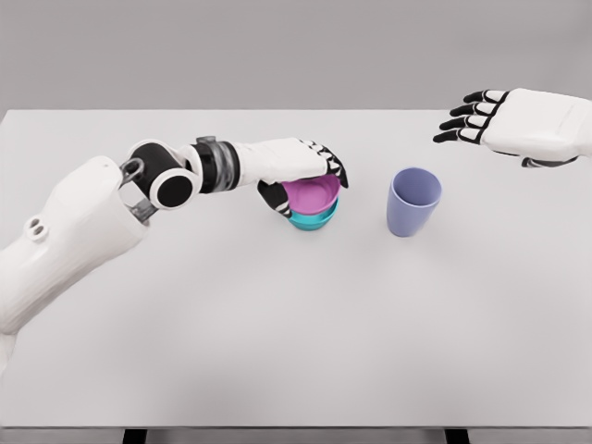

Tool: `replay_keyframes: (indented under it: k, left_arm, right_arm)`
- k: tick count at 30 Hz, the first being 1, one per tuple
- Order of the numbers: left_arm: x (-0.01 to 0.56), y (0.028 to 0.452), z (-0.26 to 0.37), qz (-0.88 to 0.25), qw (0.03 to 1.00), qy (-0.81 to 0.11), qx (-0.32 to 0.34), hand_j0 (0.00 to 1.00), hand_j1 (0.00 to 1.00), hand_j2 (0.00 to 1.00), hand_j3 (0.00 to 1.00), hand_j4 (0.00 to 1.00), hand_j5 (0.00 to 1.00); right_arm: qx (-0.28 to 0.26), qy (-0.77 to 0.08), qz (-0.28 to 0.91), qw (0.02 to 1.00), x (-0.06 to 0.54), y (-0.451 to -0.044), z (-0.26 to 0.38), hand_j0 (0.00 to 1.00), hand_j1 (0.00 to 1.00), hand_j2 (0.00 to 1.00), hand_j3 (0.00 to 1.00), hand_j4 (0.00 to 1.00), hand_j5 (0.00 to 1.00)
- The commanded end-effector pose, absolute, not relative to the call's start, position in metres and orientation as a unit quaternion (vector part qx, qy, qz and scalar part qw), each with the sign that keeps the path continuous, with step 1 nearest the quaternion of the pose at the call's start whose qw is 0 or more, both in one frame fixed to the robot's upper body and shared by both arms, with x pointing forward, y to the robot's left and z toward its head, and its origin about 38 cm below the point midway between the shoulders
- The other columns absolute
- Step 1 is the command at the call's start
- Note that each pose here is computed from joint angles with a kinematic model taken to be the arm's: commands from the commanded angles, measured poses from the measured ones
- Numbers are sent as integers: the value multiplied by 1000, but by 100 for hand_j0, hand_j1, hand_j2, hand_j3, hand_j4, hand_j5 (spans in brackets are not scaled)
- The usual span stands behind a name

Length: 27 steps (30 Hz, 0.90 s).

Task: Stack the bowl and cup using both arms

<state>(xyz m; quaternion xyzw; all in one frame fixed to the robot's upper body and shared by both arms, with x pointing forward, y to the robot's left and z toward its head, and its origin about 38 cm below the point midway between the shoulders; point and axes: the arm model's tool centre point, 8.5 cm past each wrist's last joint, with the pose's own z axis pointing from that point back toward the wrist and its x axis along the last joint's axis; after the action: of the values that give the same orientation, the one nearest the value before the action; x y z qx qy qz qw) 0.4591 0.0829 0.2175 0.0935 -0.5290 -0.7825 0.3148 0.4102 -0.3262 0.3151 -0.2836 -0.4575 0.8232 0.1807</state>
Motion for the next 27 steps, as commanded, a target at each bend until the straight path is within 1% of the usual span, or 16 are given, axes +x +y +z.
replay_keyframes:
  k: [1, 27]
  left_arm:
    - [459, 81, 218, -782, 314, -530, 91, 78, 78, 78, 78, 78, 78]
    - [458, 86, 216, -782, 318, -529, 90, 80, 80, 80, 80, 80, 80]
  right_arm:
    - [-284, -458, 822, 182, 410, -327, 316, 100, 100, 100, 100, 100, 100]
    - [-284, -458, 822, 182, 410, -327, 316, 100, 100, 100, 100, 100, 100]
